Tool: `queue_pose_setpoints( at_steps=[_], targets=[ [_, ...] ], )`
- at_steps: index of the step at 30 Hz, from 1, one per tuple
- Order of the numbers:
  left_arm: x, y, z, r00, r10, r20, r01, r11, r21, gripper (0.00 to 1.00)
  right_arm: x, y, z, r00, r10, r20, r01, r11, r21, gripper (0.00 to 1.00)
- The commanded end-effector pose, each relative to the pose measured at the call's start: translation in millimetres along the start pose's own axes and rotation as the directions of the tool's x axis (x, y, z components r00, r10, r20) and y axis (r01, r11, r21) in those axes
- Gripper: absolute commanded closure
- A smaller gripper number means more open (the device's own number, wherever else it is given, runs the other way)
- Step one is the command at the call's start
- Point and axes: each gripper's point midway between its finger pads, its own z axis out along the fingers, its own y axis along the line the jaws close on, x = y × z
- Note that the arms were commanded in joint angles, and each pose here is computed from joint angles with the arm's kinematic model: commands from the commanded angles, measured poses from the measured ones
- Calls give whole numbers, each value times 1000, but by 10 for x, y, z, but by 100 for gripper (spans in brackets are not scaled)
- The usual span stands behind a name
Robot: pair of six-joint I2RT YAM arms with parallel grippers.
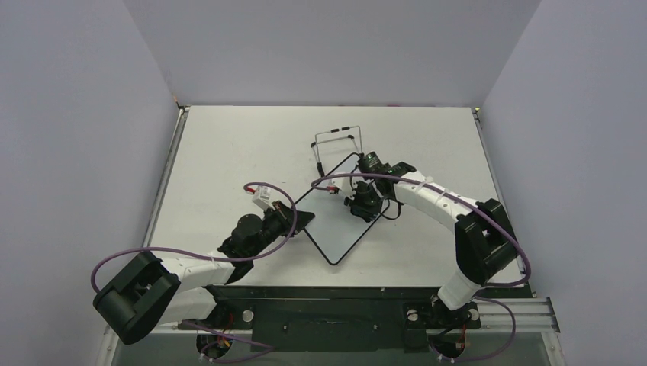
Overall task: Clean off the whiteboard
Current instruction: Erase the whiteboard at the center of the board.
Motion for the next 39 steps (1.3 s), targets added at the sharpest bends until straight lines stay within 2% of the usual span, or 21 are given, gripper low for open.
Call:
queue_pose_setpoints(
  at_steps=[1,4,5,9,15,18,21,26,29,33,37,39],
  targets=[
    [-394,-737,-26,992,-31,118,0,967,255,100,-164,-448,-96,991,103,90,-110,991,78,100],
    [-387,-729,-27,993,-28,117,-3,968,253,100,131,-562,-12,988,155,17,-156,983,98,100],
    [-390,-731,-29,993,-28,118,-3,967,254,100,254,-504,48,988,150,-26,-148,986,82,100],
    [-387,-728,-30,992,-28,119,-3,967,255,100,428,-173,156,993,90,-78,-91,996,-8,100],
    [-380,-723,-19,993,-28,117,-3,967,254,100,154,139,88,1000,-12,-14,11,998,-69,100],
    [-384,-723,-20,993,-28,117,-3,968,253,100,-115,4,-20,998,18,60,-16,999,-37,100],
    [-386,-730,-29,993,-27,117,-4,968,253,100,-191,-266,-103,991,96,95,-99,995,25,100],
    [-396,-740,-34,993,-24,120,-7,968,252,100,54,-628,-89,984,173,36,-176,978,110,100],
    [-394,-741,-28,993,-23,118,-8,967,254,100,287,-493,22,987,157,-42,-154,986,69,100],
    [-387,-733,-16,993,-24,117,-7,967,254,100,364,-160,81,993,77,-89,-79,997,-18,100],
    [-384,-747,-1,993,-24,114,-7,966,259,100,100,106,53,999,-16,-35,14,998,-63,100],
    [-386,-750,-4,993,-23,114,-7,966,260,100,-57,63,-4,1000,-6,12,6,999,-53,100]
  ],
)
